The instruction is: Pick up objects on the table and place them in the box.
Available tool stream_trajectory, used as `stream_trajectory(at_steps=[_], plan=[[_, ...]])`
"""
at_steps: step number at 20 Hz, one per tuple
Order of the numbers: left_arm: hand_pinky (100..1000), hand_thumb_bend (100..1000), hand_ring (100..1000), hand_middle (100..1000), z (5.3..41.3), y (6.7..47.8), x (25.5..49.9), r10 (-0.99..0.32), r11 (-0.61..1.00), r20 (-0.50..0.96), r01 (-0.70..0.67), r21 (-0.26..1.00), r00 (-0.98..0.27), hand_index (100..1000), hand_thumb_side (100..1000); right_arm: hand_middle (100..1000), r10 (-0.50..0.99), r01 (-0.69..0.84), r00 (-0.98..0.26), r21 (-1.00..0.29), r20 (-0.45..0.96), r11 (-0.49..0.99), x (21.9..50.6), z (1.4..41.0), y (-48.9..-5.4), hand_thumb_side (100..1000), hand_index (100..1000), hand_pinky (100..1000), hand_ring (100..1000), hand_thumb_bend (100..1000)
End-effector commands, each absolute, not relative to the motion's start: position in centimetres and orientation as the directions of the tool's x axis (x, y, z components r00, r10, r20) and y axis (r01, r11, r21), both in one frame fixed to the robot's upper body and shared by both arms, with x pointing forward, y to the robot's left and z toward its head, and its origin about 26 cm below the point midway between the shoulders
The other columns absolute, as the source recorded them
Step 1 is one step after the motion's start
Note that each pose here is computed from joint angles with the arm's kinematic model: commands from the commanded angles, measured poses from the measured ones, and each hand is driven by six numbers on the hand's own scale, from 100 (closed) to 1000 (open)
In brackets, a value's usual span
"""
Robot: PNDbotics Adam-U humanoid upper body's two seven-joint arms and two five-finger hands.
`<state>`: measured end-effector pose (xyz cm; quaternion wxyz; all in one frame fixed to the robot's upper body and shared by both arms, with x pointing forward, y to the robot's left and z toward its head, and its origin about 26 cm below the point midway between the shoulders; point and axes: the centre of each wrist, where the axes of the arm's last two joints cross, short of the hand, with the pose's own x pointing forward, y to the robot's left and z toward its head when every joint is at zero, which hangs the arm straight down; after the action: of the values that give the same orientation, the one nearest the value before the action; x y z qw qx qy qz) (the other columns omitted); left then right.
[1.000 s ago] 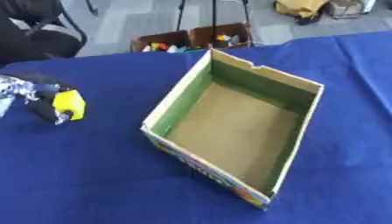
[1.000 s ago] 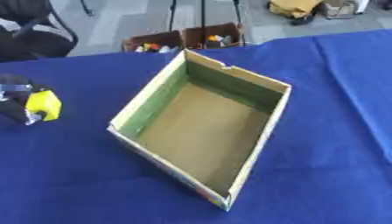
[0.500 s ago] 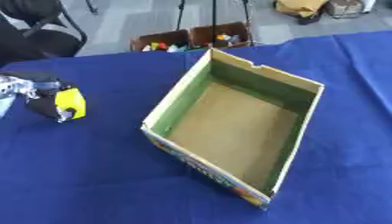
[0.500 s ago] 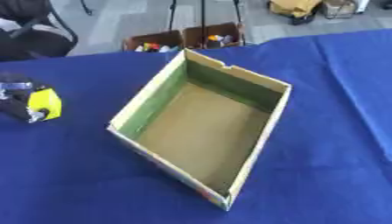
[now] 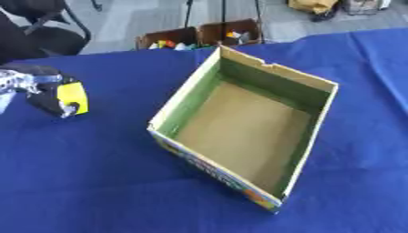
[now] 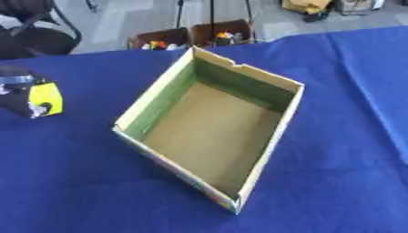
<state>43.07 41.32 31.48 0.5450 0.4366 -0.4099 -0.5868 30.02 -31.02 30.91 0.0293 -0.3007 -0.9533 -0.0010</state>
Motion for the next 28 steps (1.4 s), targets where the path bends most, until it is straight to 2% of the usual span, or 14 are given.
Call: stream_trajectory(at_steps=[1, 10, 20, 28], plan=[[581, 100, 380, 582, 34.0, 41.5, 42.4, -0.996, -0.09, -0.088, 0.221, 0.971, -0.022, 657, 410, 608, 0.577, 0.577, -0.816, -0.009, 0.032, 0.817, 29.5, 31.5, -31.1, 553, 728, 709, 693, 100], [561, 100, 353, 563, 36.1, 39.4, 42.3, -0.991, -0.106, -0.09, 0.171, 0.98, -0.101, 651, 397, 608, 0.577, 0.577, -0.815, -0.01, 0.048, 0.816, 29.6, 31.0, -31.0, 540, 727, 709, 696, 100], [538, 100, 327, 550, 39.9, 33.6, 40.8, -0.932, -0.155, -0.13, 0.05, 0.987, -0.338, 639, 389, 609, 0.577, 0.578, -0.814, -0.017, 0.063, 0.816, 29.7, 30.6, -30.8, 529, 726, 710, 699, 100], [534, 100, 322, 545, 41.6, 27.6, 38.7, -0.815, -0.24, -0.208, -0.012, 0.971, -0.541, 633, 398, 609, 0.567, 0.567, -0.82, -0.021, 0.074, 0.823, 29.8, 30.3, -30.5, 518, 725, 710, 700, 100]])
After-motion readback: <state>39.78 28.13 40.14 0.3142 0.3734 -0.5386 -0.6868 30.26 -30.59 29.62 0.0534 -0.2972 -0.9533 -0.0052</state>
